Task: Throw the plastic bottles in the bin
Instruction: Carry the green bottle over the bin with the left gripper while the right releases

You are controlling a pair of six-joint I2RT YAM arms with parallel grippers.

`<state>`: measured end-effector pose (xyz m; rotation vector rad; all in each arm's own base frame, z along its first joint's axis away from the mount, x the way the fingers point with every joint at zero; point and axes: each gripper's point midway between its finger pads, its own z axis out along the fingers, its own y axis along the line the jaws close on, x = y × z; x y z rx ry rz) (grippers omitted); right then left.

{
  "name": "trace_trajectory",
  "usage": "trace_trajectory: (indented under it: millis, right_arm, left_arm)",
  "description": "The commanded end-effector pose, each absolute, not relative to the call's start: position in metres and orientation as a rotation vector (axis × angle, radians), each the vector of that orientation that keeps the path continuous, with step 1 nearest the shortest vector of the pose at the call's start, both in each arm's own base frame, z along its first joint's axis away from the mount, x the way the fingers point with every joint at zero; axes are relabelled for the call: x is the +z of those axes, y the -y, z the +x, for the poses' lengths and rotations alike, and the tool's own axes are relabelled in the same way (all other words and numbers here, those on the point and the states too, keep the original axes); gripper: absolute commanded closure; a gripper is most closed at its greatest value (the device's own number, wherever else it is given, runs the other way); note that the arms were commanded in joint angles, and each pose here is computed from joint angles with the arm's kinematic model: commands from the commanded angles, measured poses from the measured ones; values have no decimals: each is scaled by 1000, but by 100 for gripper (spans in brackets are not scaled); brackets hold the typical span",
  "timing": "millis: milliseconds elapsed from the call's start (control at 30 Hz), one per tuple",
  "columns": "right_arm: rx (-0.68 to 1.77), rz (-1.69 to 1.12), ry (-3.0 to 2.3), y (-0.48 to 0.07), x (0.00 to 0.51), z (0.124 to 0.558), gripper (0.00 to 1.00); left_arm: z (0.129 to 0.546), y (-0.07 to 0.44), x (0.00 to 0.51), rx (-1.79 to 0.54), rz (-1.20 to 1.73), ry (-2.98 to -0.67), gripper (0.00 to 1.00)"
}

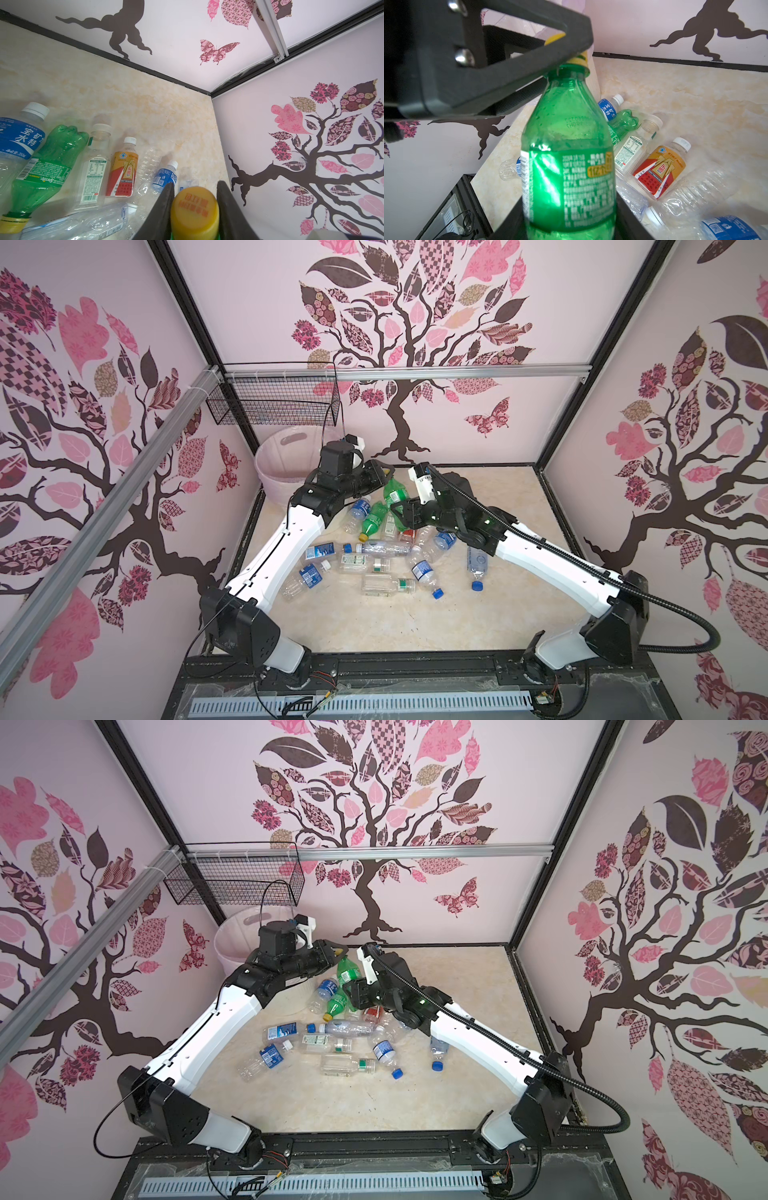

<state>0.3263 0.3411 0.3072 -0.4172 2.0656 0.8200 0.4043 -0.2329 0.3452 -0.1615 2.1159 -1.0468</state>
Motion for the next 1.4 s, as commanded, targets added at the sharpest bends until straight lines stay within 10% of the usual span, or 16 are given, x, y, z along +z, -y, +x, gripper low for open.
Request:
trace_trajectory:
  millis: [0, 800, 1367]
  right_arm:
    - [848, -426, -1973, -352, 336, 334, 49]
    - [822, -450, -1919, -349, 360, 335, 1]
    - [742, -606, -1787, -387, 423, 331, 0]
  left_arm:
    - [401, 229, 333, -999, -147, -2145, 73]
    - [416, 158, 365, -910, -298, -2042, 87]
    - [403, 58, 507, -574, -275, -1700, 86]
